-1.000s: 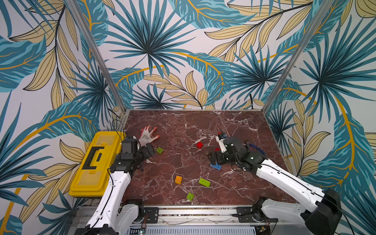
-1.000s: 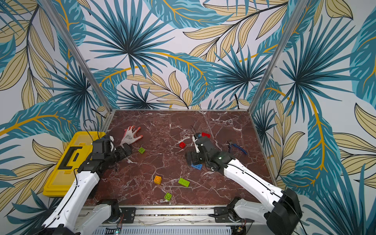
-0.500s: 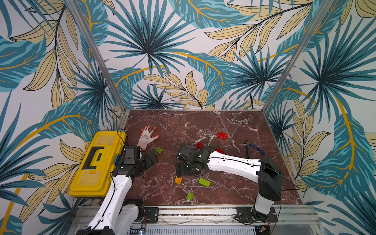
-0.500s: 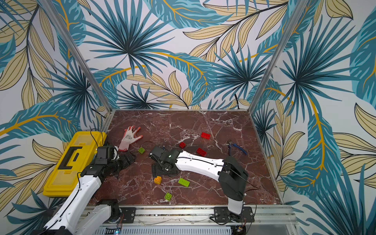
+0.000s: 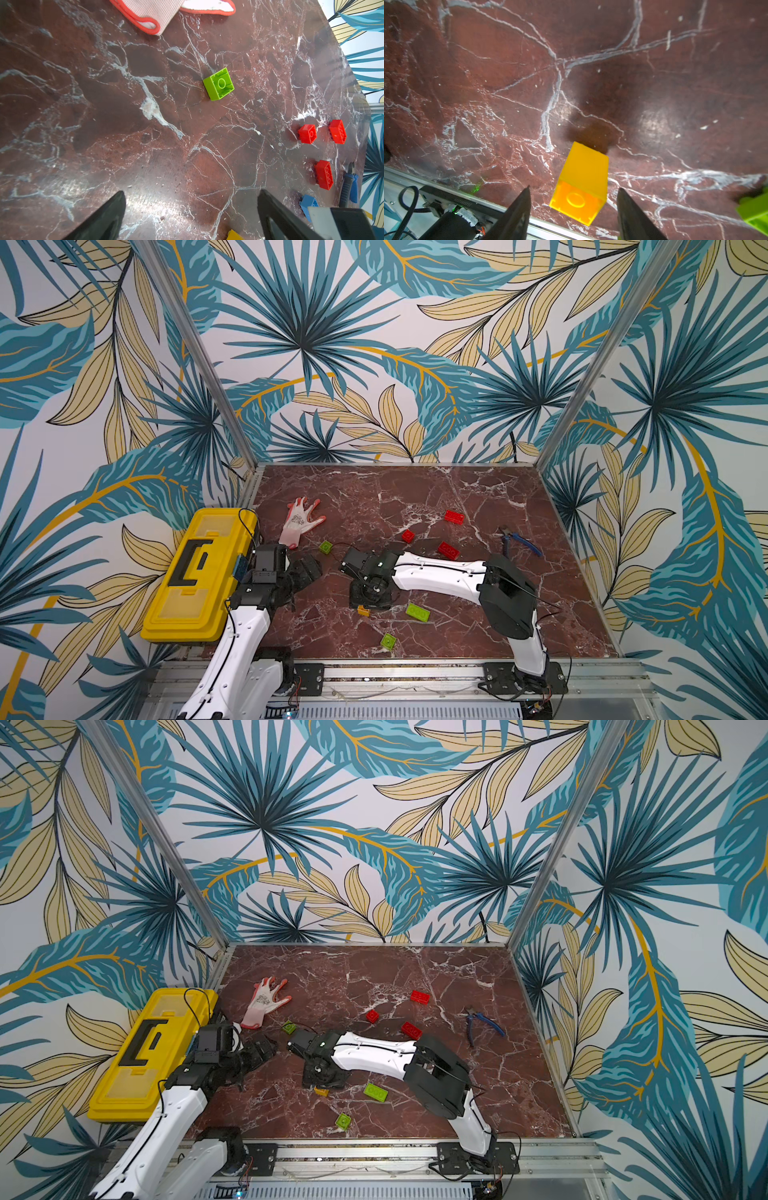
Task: Assemble a carrot with lego
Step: Pick up the lego brick from the center of the board.
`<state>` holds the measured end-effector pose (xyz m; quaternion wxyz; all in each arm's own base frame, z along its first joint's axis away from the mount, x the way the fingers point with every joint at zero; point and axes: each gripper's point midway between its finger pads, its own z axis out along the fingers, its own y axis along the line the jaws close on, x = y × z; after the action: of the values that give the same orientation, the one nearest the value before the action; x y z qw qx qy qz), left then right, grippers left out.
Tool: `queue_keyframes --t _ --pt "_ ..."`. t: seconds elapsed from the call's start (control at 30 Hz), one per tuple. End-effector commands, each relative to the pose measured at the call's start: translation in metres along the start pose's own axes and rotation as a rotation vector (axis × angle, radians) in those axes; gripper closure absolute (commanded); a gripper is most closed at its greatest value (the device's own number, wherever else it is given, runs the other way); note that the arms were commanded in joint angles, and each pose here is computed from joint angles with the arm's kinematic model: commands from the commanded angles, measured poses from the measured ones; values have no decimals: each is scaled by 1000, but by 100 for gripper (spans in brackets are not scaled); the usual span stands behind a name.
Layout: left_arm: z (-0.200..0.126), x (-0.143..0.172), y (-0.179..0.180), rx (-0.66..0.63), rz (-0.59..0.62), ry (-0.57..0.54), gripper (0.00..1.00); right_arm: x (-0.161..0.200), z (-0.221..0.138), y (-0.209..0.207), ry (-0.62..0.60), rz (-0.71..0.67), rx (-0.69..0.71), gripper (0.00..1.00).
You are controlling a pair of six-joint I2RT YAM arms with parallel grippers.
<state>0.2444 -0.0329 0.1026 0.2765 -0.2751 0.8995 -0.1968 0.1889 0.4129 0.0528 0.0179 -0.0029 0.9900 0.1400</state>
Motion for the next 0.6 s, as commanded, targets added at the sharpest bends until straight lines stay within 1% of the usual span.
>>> queue_keyframes --t 0.0,0.07,0.2,0.27,0.33,0.43,0.5,0.57 --pt "-1 -2 -7 35 27 -19 0 10 16 -8 45 37 52 43" --pt "-1 -2 -7 38 28 -19 1 11 19 -10 49 41 62 54" --pt "-2 -3 -8 44 29 -24 1 11 21 -14 50 32 79 59" --pt "-2 -3 -9 47 29 -22 1 10 20 -14 46 22 84 65" --pt "-2 -2 -9 51 30 -19 1 7 16 -16 34 -7 97 66" --pt "-1 -1 -9 51 27 -16 1 -6 -3 -24 1 -120 150 66" --pt "-1 -1 -8 49 27 -16 1 -17 -17 -28 -6 -250 175 66" --pt "-1 -1 -9 50 29 -15 1 -31 -33 -43 -30 -382 253 66"
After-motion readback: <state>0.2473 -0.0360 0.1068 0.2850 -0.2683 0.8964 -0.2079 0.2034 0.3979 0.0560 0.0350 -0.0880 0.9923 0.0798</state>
